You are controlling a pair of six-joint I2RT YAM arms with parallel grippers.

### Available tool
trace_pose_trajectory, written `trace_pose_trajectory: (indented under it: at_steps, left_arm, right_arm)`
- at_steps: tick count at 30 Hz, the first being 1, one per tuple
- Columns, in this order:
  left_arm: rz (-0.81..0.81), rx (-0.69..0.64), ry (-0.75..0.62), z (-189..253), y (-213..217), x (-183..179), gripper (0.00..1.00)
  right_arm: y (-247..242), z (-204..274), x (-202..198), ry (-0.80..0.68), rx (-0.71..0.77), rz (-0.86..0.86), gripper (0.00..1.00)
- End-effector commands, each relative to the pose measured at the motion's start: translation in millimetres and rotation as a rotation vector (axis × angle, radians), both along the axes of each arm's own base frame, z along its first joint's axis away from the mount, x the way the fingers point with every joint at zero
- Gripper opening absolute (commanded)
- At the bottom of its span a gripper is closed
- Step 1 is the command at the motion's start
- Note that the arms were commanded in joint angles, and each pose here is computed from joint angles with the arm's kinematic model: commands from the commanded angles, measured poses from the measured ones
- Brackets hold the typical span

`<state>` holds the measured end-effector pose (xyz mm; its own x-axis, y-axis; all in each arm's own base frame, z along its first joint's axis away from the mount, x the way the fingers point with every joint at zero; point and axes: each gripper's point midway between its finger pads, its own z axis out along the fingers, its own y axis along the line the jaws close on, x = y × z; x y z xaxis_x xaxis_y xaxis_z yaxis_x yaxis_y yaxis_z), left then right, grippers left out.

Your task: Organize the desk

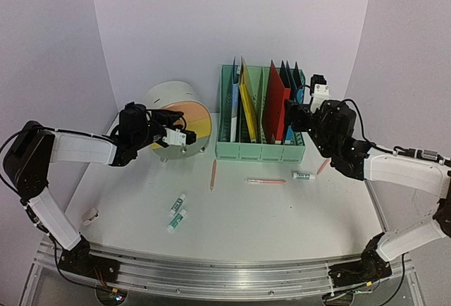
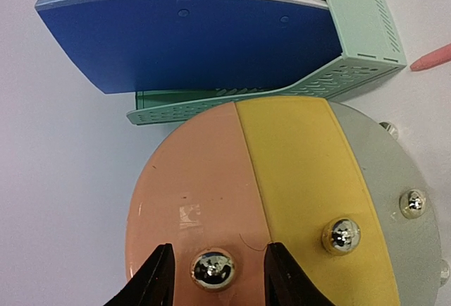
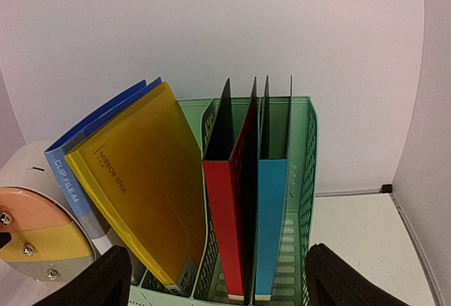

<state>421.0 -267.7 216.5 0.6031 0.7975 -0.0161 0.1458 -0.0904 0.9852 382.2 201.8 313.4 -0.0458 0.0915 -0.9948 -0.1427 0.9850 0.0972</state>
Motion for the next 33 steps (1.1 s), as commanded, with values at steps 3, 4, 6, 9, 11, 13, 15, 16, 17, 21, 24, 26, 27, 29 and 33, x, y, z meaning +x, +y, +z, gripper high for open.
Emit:
trace_pose_trajectory:
  at_steps: [3,4,6,9,11,13,15,16,17,21,24,26,27,29,33]
  left_arm:
    - [0.029,-0.030,-0.073,26.5,3.2,15.4,0.40]
    - [0.029,-0.030,-0.071,25.8,3.7,15.6,0.39]
    - [0.026,-0.024,-0.065,22.8,3.3,15.4,0.35]
    - [0.020,-0.011,-0.056,16.9,2.6,16.0,0.33]
    - [0.023,-0.012,-0.055,16.8,2.3,18.9,0.30]
    - [0.025,-0.012,-0.055,16.7,1.8,21.2,0.22]
    - [0.026,-0.012,-0.055,16.8,2.1,21.9,0.16]
    - [0.024,-0.013,-0.056,17.1,2.1,21.5,0.15]
    - [0.021,-0.012,-0.056,17.3,2.1,20.3,0.14]
    - [-0.004,-0.006,-0.053,14.5,2.3,11.0,0.06]
    - [-0.045,0.000,-0.038,10.1,-0.6,-5.2,0.00]
    - [-0.083,-0.005,-0.018,12.9,-8.0,-21.6,0.00]
    - [-0.095,0.002,0.001,9.4,-10.5,-28.5,0.00]
    - [-0.125,0.013,0.021,7.8,-17.2,-44.9,0.00]
    - [-0.144,0.026,0.064,-0.6,-22.5,-66.8,0.00]
  right_arm:
    - [-1.2,30.1,-1.3,-0.060,0.034,0.006,0.87]
    - [-1.6,30.5,-1.4,-0.061,0.033,0.005,0.87]
    - [-1.7,31.9,-1.6,-0.064,0.032,0.006,0.87]
    - [-2.8,34.7,-2.0,-0.070,0.028,0.003,0.87]
    - [-4.1,37.1,-3.1,-0.075,0.027,0.000,0.87]
    - [-5.7,38.5,-4.3,-0.079,0.027,-0.003,0.87]
    - [-7.9,40.2,-5.8,-0.083,0.029,-0.007,0.87]
    - [-9.4,41.4,-6.9,-0.085,0.031,-0.010,0.87]
    - [-10.4,41.6,-7.6,-0.086,0.031,-0.012,0.87]
    - [-14.5,44.8,-10.3,-0.094,0.032,-0.023,0.87]
    - [-13.9,45.7,-10.9,-0.096,0.032,-0.019,0.87]
    - [-14.0,45.7,-10.6,-0.096,0.032,-0.019,0.87]
    - [-14.1,45.8,-10.6,-0.096,0.033,-0.019,0.87]
    - [-13.7,45.3,-10.8,-0.095,0.035,-0.016,0.87]
    - [-12.9,43.7,-11.2,-0.092,0.039,-0.010,0.87]
